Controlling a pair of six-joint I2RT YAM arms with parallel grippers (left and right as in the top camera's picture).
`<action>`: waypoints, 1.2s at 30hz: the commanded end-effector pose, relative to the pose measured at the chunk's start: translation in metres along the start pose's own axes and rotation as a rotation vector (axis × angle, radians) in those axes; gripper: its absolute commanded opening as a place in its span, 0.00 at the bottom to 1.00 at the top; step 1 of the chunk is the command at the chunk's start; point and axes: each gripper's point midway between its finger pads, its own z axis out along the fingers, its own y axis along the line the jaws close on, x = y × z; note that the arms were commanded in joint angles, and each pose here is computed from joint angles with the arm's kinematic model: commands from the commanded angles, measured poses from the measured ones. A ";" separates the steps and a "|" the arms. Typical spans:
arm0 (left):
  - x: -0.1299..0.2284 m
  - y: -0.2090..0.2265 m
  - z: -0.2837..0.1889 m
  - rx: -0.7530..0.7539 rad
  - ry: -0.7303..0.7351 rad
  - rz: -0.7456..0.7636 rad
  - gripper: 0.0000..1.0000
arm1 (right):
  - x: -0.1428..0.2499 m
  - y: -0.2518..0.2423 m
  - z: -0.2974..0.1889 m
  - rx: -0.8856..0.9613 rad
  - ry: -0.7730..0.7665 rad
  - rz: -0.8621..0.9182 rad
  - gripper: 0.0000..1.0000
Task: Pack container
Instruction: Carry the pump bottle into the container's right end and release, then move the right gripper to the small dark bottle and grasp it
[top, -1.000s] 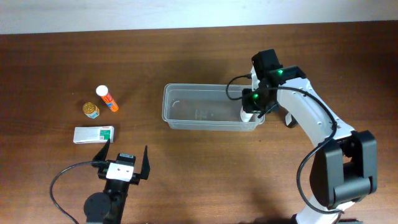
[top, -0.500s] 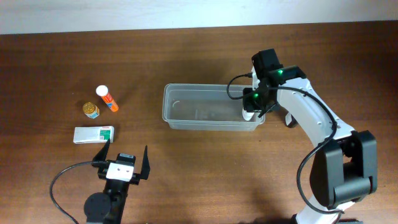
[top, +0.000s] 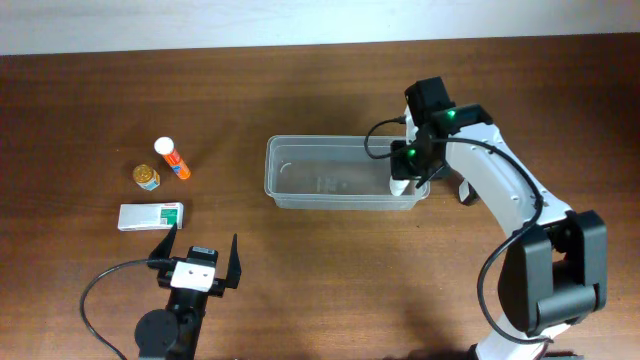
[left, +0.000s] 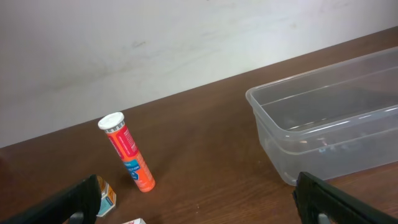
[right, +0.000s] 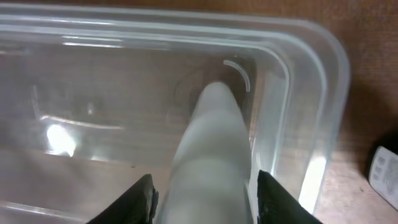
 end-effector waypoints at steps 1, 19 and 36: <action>0.002 0.002 0.000 -0.014 -0.001 -0.002 0.99 | -0.032 0.020 -0.043 -0.056 -0.100 -0.014 0.46; 0.002 0.002 0.000 -0.014 -0.001 -0.002 0.99 | -0.027 -0.079 -0.202 0.093 -0.140 0.215 0.61; 0.002 0.003 0.000 -0.014 0.000 -0.002 0.99 | 0.016 -0.130 -0.073 0.124 0.112 0.257 0.62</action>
